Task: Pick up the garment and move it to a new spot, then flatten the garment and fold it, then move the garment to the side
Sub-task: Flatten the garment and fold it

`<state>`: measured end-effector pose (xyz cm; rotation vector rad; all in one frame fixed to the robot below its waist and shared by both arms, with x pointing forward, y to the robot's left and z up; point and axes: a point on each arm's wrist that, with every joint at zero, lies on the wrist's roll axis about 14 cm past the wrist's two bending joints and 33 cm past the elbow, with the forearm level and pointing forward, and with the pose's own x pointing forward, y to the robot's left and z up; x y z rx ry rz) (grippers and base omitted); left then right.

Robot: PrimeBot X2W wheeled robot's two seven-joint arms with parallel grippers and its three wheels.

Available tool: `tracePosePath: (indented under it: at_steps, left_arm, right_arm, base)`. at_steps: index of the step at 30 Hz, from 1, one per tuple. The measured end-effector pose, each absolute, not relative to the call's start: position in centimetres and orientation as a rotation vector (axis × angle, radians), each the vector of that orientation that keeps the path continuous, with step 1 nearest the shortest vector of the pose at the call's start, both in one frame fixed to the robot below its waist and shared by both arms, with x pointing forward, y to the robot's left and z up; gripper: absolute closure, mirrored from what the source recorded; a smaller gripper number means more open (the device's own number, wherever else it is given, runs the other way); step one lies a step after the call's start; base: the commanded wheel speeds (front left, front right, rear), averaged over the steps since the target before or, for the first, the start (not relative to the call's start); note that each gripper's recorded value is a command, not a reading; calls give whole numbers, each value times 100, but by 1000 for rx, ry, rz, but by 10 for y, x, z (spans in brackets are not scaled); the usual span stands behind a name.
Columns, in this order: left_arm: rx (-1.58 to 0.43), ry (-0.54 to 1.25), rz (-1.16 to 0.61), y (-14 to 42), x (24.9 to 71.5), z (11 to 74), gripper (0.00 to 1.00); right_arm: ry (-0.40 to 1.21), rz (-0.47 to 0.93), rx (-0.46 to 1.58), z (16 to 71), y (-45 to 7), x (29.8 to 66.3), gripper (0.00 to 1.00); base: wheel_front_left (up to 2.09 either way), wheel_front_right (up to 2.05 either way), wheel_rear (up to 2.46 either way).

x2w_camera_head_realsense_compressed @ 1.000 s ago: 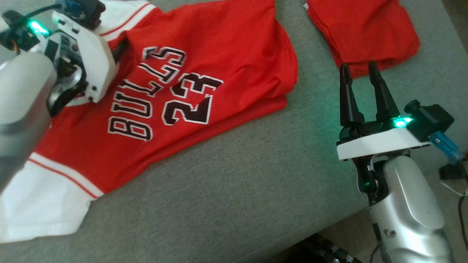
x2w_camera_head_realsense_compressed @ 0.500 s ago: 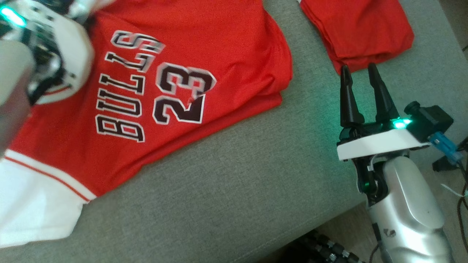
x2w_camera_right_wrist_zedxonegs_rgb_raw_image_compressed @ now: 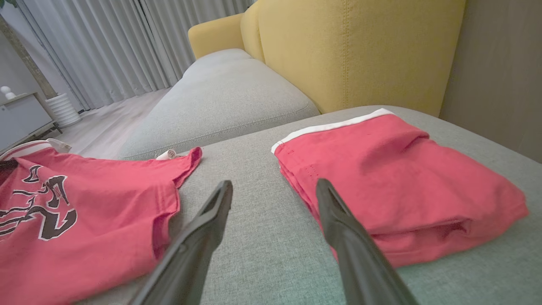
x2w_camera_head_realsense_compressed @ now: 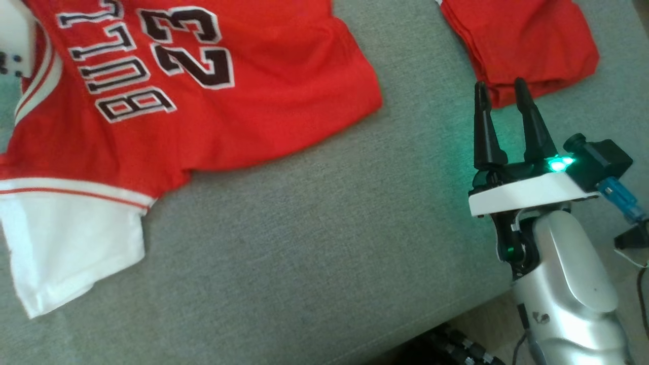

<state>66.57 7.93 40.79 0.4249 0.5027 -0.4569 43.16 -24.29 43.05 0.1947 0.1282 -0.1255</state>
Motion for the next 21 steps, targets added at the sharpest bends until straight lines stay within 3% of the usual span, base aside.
tracePosePath:
  at_steps: [11, 19, 20, 21]
  left_arm:
    - [441, 457, -240, 139, 675, 421, 100]
    - [428, 436, -180, 156, 670, 430, 100]
    - [423, 427, -177, 157, 670, 432, 25]
    - [421, 422, -177, 158, 670, 433, 0]
  right_arm:
    - [123, -87, 178, 432, -232, 437, 0]
    - [116, -55, 180, 435, -221, 443, 0]
    - [116, -50, 177, 435, -219, 444, 0]
    - [117, -45, 177, 435, -218, 444, 0]
  base:
    - [0, 0, 0]
    - [0, 0, 0]
    - [0, 0, 0]
    - [0, 0, 0]
